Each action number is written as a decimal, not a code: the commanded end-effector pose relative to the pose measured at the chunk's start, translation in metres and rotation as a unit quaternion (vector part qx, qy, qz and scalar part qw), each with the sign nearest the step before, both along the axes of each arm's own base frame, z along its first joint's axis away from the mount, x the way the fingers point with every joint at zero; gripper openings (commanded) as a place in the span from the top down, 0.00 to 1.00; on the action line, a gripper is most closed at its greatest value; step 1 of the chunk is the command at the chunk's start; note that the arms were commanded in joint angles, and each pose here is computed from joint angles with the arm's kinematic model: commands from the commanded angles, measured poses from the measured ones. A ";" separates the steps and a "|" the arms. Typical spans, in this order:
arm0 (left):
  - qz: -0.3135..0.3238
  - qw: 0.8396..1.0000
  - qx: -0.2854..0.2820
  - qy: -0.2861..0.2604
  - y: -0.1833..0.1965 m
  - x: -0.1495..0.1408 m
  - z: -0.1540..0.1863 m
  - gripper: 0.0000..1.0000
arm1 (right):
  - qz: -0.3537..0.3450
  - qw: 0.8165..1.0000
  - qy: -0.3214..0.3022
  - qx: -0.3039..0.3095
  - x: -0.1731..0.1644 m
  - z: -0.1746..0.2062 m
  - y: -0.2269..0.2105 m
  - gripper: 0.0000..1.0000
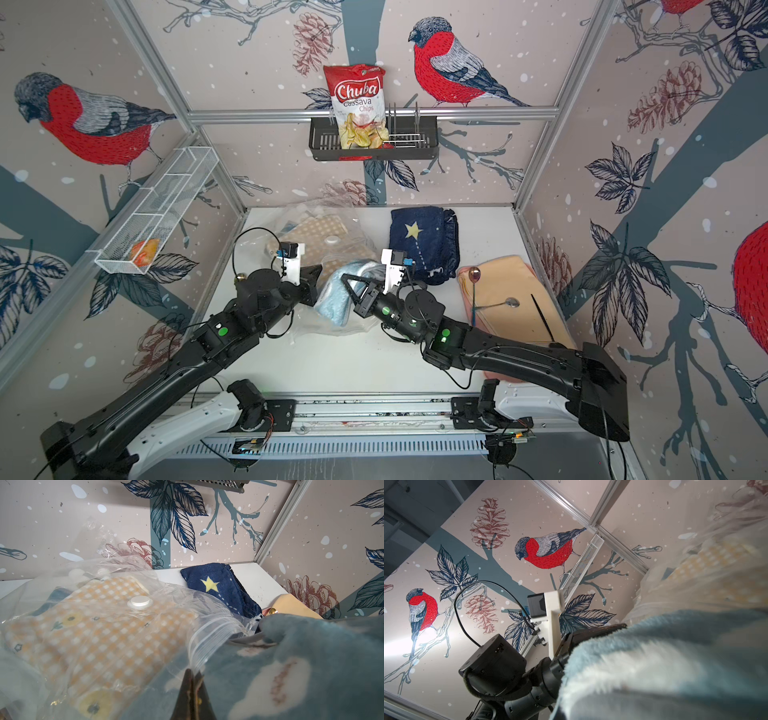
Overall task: Take the blanket out of the vacuum bag
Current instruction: Take out the blanket from the vacuum bag.
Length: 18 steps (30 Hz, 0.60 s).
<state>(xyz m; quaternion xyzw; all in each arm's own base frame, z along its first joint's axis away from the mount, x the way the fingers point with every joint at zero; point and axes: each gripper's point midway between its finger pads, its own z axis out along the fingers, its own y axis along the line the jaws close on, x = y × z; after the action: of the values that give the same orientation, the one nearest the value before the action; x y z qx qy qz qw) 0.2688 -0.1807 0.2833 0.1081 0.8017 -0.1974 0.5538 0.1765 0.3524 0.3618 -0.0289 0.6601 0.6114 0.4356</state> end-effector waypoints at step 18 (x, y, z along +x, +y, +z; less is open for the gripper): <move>0.028 0.999 0.000 -0.015 0.010 0.004 0.008 0.97 | -0.121 0.981 -0.150 0.008 0.050 0.172 -0.095 1.00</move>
<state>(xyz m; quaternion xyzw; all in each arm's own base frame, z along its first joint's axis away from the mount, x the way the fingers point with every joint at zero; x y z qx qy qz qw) 0.2713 -0.1737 0.2848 0.0954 0.8015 -0.1827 0.5613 0.2239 0.2604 0.5253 -0.0103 0.5782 0.5594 0.5938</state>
